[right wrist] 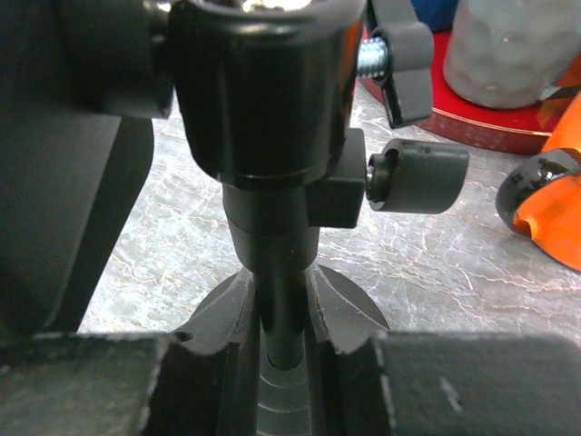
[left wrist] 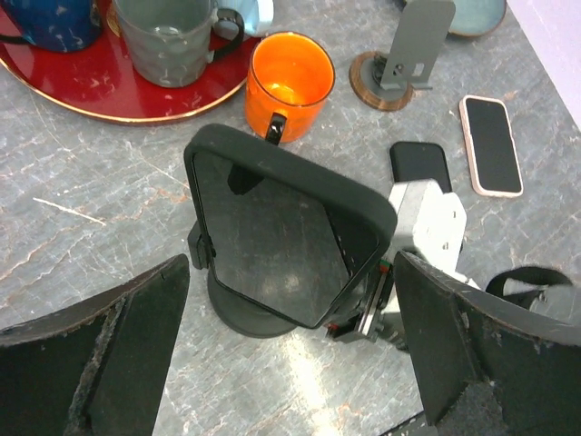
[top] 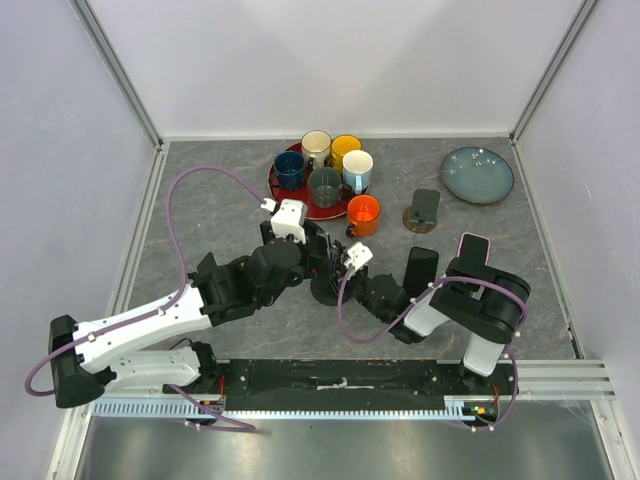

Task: Remove the phone from the phone stand

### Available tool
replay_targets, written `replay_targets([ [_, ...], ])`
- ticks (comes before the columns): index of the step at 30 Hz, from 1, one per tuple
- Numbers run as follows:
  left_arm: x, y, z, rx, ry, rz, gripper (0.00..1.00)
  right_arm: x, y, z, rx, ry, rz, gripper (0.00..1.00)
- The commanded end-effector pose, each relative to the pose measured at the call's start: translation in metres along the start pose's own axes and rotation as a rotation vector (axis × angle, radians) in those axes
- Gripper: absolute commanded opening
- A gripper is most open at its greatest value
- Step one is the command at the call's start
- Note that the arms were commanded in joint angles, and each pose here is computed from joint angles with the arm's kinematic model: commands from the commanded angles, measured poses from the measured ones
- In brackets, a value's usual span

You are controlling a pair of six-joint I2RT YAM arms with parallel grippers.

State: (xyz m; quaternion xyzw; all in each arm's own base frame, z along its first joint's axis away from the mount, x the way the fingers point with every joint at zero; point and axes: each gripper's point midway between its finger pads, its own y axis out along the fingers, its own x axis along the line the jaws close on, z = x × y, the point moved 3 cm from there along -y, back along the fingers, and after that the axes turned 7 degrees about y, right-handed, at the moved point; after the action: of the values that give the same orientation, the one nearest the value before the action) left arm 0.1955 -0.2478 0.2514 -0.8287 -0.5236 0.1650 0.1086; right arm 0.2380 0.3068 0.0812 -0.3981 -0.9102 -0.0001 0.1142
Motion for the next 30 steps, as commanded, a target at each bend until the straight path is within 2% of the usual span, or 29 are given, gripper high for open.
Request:
replay_targets([
  [1, -0.007, 0.000, -0.035, -0.109, -0.079, -0.051, 1.00, -0.011, -0.006, -0.002, -0.030, 0.054, 0.139, 0.00],
  [6, -0.007, 0.006, -0.036, -0.116, -0.059, -0.102, 0.98, -0.017, -0.009, -0.001, -0.054, 0.053, 0.265, 0.00],
  [12, -0.012, 0.011, -0.041, -0.119, -0.024, -0.121, 0.87, -0.015, -0.012, 0.002, -0.073, 0.010, 0.383, 0.00],
  [18, -0.017, 0.012, -0.039, -0.104, -0.013, -0.119, 0.86, -0.019, -0.016, 0.001, -0.111, -0.005, 0.516, 0.00],
  [23, -0.014, 0.014, -0.029, -0.073, 0.013, -0.153, 0.85, -0.018, -0.014, 0.003, -0.115, 0.007, 0.520, 0.00],
  [24, -0.014, 0.014, -0.028, -0.072, 0.019, -0.161, 0.80, -0.017, -0.014, 0.003, -0.113, 0.005, 0.519, 0.00],
  [30, -0.016, 0.017, -0.022, -0.051, 0.047, -0.167, 0.72, -0.017, -0.014, 0.004, -0.110, 0.000, 0.520, 0.00],
])
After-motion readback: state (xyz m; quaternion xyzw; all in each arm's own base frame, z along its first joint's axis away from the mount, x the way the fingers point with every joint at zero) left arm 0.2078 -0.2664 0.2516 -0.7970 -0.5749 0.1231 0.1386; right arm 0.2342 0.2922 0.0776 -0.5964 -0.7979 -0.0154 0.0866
